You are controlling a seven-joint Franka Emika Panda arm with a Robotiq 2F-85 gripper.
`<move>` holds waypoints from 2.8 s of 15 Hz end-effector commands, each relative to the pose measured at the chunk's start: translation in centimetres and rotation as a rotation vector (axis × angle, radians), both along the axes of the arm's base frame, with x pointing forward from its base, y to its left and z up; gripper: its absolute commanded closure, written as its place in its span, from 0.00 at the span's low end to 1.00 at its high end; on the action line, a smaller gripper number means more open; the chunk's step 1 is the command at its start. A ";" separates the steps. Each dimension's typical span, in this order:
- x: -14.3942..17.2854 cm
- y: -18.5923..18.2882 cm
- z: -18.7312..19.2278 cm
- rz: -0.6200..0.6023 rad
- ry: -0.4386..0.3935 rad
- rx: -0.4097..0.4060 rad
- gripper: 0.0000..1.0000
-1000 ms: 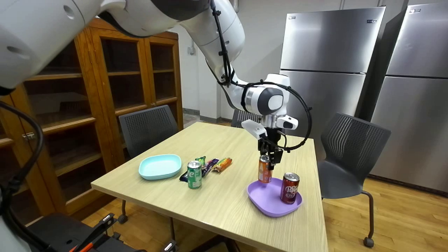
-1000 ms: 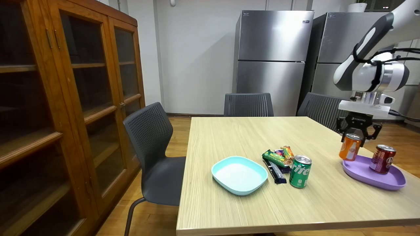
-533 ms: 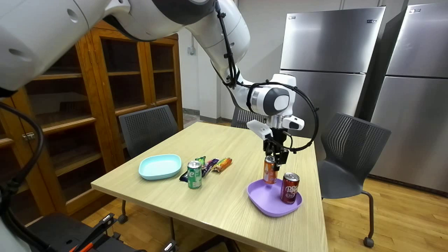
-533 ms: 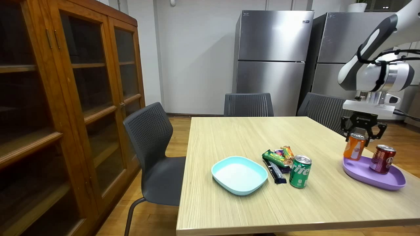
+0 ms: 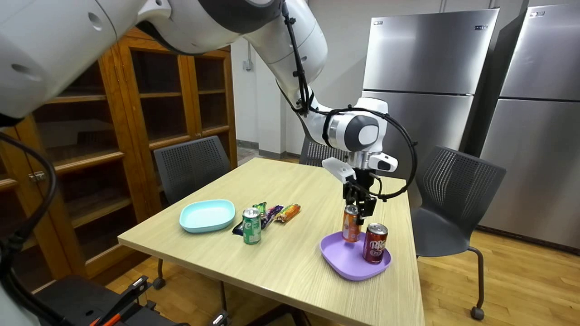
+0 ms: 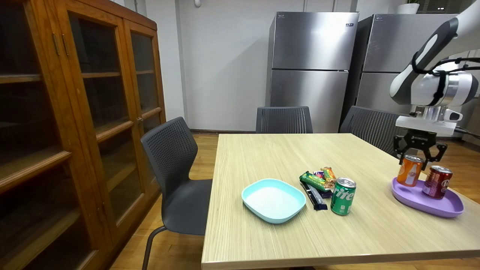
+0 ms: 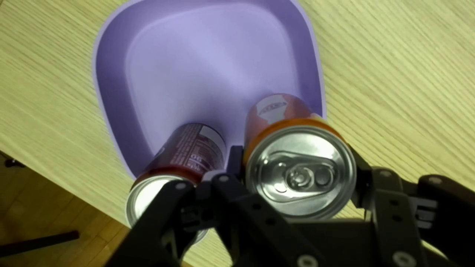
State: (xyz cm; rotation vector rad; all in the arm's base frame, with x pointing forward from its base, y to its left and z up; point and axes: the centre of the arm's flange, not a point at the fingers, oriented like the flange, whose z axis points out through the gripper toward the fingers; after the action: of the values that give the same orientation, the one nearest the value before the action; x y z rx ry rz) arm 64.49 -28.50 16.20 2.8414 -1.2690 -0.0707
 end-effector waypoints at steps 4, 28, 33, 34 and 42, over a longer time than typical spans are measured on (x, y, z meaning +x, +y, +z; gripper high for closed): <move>1.6 -0.3 -0.7 -0.004 0.042 0.003 0.62; -5.9 8.7 6.4 0.119 -0.049 -0.044 0.00; -9.4 15.3 5.8 0.238 -0.045 -0.026 0.00; -10.1 16.8 5.7 0.266 -0.042 -0.021 0.00; -14.3 25.4 4.5 0.464 -0.026 0.019 0.00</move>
State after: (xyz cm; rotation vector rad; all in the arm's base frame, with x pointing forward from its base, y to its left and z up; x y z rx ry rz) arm 52.69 -5.19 19.56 3.0363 -0.6949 -0.0544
